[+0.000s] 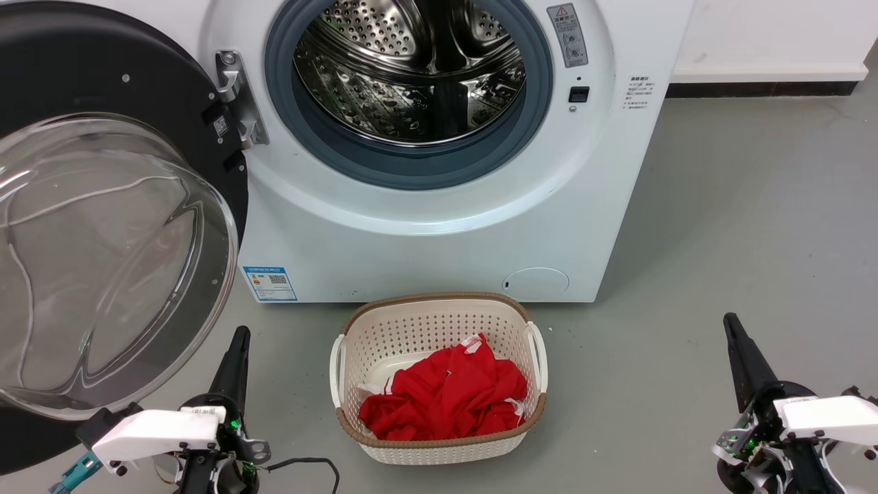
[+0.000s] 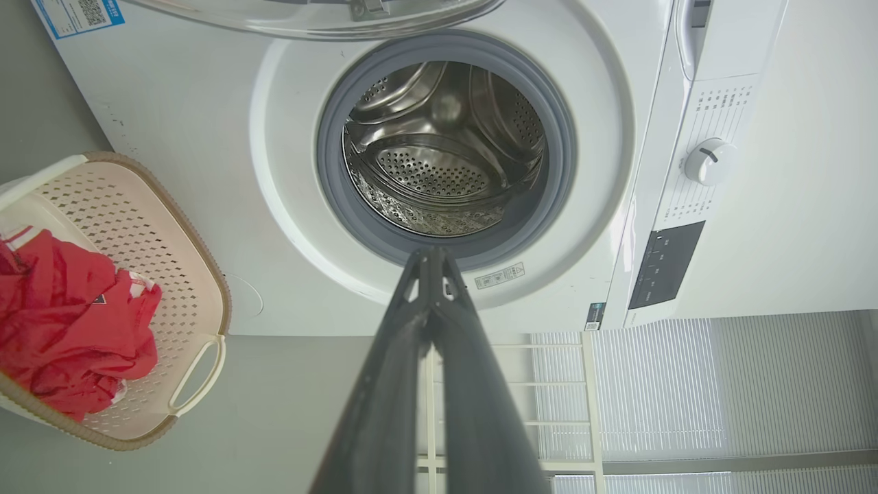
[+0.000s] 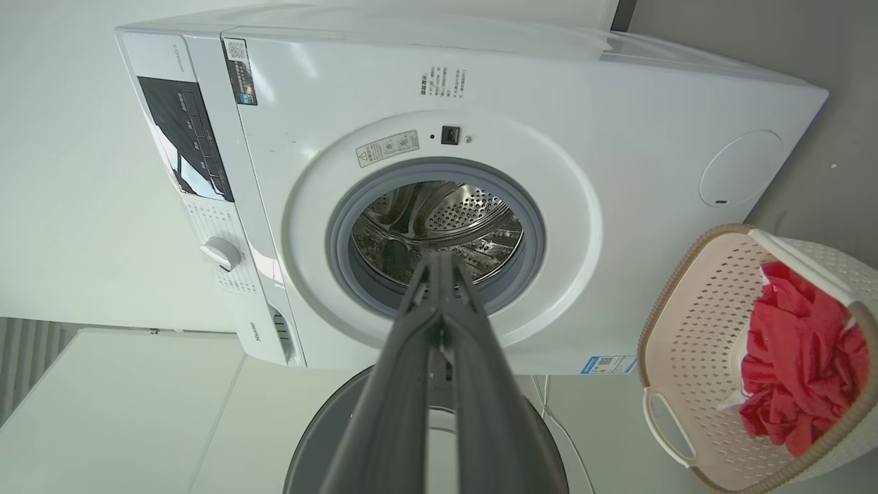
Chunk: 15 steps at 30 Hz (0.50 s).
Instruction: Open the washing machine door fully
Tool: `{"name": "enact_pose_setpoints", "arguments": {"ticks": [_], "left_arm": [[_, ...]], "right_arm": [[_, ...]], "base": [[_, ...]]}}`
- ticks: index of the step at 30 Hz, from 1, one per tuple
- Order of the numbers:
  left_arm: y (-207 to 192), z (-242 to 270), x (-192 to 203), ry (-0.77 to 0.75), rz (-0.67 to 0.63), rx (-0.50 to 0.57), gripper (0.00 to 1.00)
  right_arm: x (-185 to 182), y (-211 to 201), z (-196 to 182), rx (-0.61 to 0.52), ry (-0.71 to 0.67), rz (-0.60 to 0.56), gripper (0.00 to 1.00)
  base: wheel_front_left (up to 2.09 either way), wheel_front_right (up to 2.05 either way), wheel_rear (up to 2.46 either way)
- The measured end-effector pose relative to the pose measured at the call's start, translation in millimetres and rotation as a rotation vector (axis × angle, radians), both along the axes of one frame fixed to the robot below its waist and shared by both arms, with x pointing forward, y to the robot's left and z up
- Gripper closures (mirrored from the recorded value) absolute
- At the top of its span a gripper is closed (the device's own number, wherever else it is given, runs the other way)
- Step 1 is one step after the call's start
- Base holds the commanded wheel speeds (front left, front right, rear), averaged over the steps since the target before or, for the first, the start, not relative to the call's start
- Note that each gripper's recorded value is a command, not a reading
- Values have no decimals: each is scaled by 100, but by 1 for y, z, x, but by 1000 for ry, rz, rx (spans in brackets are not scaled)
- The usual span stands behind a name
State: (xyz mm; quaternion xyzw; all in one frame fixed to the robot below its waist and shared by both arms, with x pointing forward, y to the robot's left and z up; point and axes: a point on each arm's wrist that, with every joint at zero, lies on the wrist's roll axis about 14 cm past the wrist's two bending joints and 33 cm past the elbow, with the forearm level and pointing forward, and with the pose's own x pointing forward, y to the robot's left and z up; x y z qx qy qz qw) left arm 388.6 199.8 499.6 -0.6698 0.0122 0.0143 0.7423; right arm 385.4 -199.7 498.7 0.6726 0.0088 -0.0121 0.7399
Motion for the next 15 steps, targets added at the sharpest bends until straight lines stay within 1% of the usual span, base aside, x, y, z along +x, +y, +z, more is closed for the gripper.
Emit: {"name": "enact_pose_setpoints", "arguments": {"ticks": [15], "left_arm": [[0,5,-1,-28,-4,-105,100]], "right_arm": [[2,0,6,97,-20,5,100]], "base": [[0,0,0]]}}
